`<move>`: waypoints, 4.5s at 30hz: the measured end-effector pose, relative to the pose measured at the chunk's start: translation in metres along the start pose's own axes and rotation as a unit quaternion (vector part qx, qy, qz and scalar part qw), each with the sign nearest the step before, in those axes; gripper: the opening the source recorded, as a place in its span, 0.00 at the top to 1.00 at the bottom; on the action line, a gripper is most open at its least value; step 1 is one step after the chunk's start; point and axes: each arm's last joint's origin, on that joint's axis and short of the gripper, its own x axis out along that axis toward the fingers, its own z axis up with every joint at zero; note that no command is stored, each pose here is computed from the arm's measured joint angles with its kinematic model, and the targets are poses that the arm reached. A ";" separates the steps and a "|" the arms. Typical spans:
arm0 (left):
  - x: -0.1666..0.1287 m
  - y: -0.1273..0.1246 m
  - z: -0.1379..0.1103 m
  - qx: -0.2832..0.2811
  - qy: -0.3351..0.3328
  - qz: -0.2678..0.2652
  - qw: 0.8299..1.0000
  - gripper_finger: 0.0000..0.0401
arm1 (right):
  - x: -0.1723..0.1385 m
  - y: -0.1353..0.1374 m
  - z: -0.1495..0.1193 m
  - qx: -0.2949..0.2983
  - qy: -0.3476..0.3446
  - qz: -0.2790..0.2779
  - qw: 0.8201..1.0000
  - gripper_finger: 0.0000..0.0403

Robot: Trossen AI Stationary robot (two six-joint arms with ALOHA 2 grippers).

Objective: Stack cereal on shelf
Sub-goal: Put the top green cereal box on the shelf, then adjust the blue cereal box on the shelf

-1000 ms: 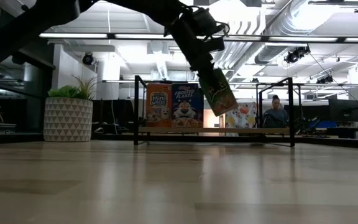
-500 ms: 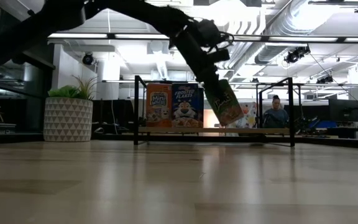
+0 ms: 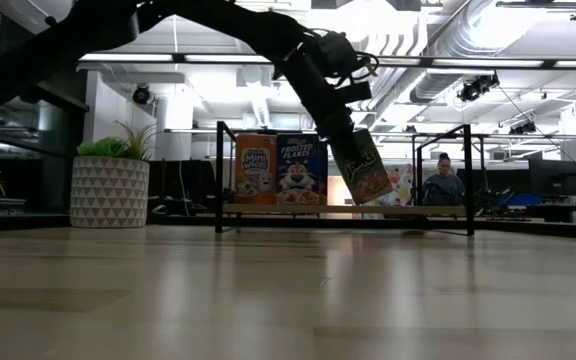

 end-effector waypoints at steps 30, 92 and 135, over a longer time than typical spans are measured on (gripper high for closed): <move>-0.030 0.012 0.030 -0.002 -0.039 0.070 0.997 0.40 | 0.000 0.000 0.000 0.001 0.000 0.000 1.000 1.00; -0.272 -0.156 -0.209 -0.191 -0.551 0.067 0.810 0.40 | 0.225 -0.053 -0.033 0.016 0.114 -0.043 0.992 1.00; -0.270 -0.156 -0.210 -0.197 -0.546 0.063 0.812 0.40 | 0.275 -0.064 -0.060 -0.035 0.242 -0.054 0.968 1.00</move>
